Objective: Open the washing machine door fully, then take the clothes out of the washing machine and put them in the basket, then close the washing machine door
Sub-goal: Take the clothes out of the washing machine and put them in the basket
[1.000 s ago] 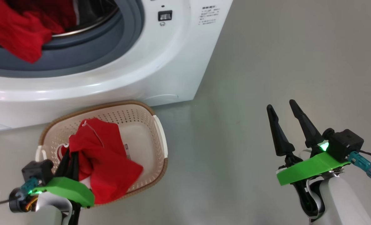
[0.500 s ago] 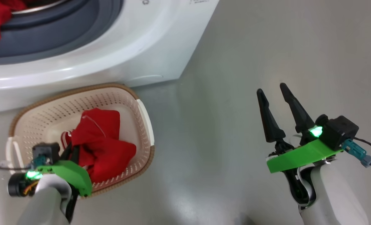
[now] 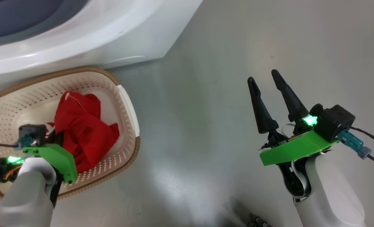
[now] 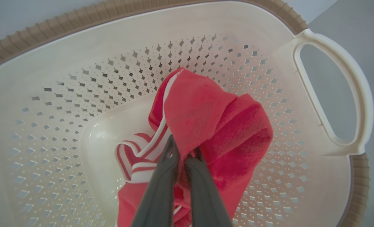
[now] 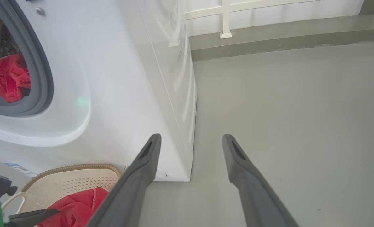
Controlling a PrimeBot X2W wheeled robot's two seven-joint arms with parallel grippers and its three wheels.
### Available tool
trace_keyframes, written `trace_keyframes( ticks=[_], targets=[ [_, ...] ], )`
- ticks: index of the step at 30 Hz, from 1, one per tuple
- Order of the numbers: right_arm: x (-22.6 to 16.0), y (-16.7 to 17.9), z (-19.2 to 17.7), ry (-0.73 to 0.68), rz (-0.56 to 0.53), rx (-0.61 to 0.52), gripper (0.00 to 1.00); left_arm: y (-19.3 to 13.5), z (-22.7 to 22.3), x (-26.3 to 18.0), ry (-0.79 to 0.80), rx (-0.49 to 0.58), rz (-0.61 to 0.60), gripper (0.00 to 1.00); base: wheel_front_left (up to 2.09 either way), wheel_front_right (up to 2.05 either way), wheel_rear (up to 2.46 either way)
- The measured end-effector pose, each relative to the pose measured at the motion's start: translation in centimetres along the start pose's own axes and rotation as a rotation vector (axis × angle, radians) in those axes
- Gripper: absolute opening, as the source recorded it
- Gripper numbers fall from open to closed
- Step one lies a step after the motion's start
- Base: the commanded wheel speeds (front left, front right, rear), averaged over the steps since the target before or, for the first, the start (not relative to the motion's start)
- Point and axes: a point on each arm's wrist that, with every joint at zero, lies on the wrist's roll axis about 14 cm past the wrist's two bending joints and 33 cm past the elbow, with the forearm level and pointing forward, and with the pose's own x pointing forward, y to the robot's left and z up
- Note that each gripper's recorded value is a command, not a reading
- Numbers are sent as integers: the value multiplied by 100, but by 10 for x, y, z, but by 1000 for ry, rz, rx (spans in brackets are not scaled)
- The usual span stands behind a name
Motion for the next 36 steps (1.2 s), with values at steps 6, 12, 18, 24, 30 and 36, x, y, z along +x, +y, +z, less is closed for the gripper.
trace_keyframes(
  ticks=[6,12,18,24,30,36],
  targets=[
    [1,-1,-4,10,-2,-7,100,-2,-12,5,36,-18,-6,100,0,0,0],
    [3,3,-2,5,9,-1,100,2,-9,-1,29,-42,10,100,0,0,0],
    [3,7,4,-10,22,-11,100,2,11,-9,-34,-83,20,100,0,0,0],
    [2,12,16,-34,43,-26,100,-1,49,-25,-150,-109,17,100,0,0,0],
    [-3,13,23,-46,58,-34,100,10,86,-50,-287,-159,47,100,0,0,0],
    [-11,17,31,-57,75,-34,100,20,115,-86,-421,-175,90,100,0,0,0]
  ],
)
